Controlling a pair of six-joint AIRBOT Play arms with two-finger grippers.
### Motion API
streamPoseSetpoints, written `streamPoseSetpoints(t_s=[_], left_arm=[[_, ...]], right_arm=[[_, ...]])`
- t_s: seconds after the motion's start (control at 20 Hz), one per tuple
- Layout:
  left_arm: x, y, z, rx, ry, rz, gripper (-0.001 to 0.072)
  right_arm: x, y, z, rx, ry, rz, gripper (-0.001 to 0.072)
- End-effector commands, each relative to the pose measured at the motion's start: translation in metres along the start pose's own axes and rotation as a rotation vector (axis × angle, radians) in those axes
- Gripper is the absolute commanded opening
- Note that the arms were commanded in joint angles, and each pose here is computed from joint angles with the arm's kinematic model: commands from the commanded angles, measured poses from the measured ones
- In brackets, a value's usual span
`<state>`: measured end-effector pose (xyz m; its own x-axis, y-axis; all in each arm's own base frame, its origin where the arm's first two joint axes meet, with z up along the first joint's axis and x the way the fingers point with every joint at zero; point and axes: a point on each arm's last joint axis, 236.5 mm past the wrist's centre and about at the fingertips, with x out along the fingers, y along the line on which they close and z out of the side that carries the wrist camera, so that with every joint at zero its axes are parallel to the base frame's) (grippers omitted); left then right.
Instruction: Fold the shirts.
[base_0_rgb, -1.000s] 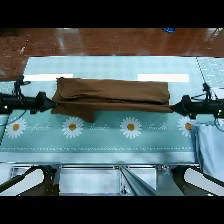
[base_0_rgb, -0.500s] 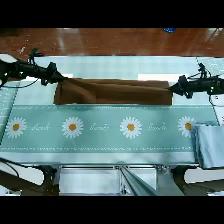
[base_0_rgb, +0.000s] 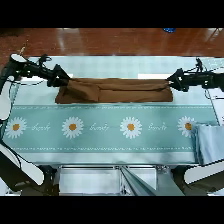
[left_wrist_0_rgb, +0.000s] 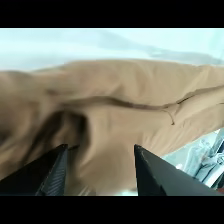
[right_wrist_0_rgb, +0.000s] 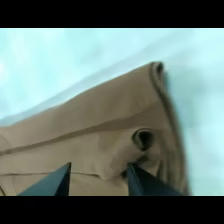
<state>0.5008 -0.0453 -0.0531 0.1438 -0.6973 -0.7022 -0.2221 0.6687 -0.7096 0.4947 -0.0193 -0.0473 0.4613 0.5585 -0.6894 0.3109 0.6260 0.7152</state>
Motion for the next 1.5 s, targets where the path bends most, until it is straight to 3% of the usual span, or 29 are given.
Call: streamPoseSetpoints(t_s=[0.0, 0.15, 0.25, 0.55, 0.95, 1.0, 1.1, 1.15, 1.2, 1.25, 1.3, 1.45], left_arm=[[-0.063, 0.006, 0.009, 0.029, -0.055, 0.034, 0.0507], [-0.145, -0.006, 0.034, 0.094, -0.326, 0.139, 0.0506], [-0.168, -0.04, 0.025, 0.217, -0.393, 0.158, 0.0507], [-0.119, -0.126, -0.052, 0.476, -0.443, 0.154, 0.0507], [-0.051, -0.158, -0.11, 0.524, -0.297, 0.103, 0.0507], [-0.044, -0.164, -0.11, 0.537, -0.299, 0.099, 0.0506], [-0.031, -0.171, -0.108, 0.553, -0.304, 0.094, 0.0505], [-0.025, -0.171, -0.109, 0.557, -0.295, 0.093, 0.0503], [-0.018, -0.171, -0.112, 0.558, -0.278, 0.093, 0.0428], [-0.012, -0.17, -0.114, 0.559, -0.26, 0.094, 0.0192], [-0.005, -0.169, -0.117, 0.563, -0.239, 0.094, 0.0022], [0.013, -0.172, -0.129, 0.577, -0.188, 0.092, 0.0019]], right_arm=[[-0.051, -0.008, 0.018, -0.01, -0.07, -0.016, 0.0411], [-0.092, -0.056, 0.002, 0.0, -0.037, -0.224, 0.0411], [-0.089, -0.078, -0.015, 0.053, -0.007, -0.278, 0.0411], [-0.022, -0.069, -0.031, 0.14, 0.017, -0.156, 0.0415], [0.048, -0.023, -0.052, 0.106, 0.096, 0.01, 0.0406], [0.053, -0.015, -0.054, 0.078, 0.106, 0.012, 0.033], [0.053, 0.002, -0.062, 0.031, 0.15, 0.039, 0.0025], [0.047, 0.011, -0.066, 0.006, 0.171, 0.054, 0.0022], [0.039, 0.018, -0.069, -0.018, 0.179, 0.056, 0.0022], [0.026, 0.022, -0.072, -0.064, 0.186, 0.035, 0.0022], [0.011, 0.026, -0.075, -0.107, 0.185, 0.005, 0.0022], [-0.048, 0.039, -0.091, -0.196, 0.119, -0.06, 0.002]])
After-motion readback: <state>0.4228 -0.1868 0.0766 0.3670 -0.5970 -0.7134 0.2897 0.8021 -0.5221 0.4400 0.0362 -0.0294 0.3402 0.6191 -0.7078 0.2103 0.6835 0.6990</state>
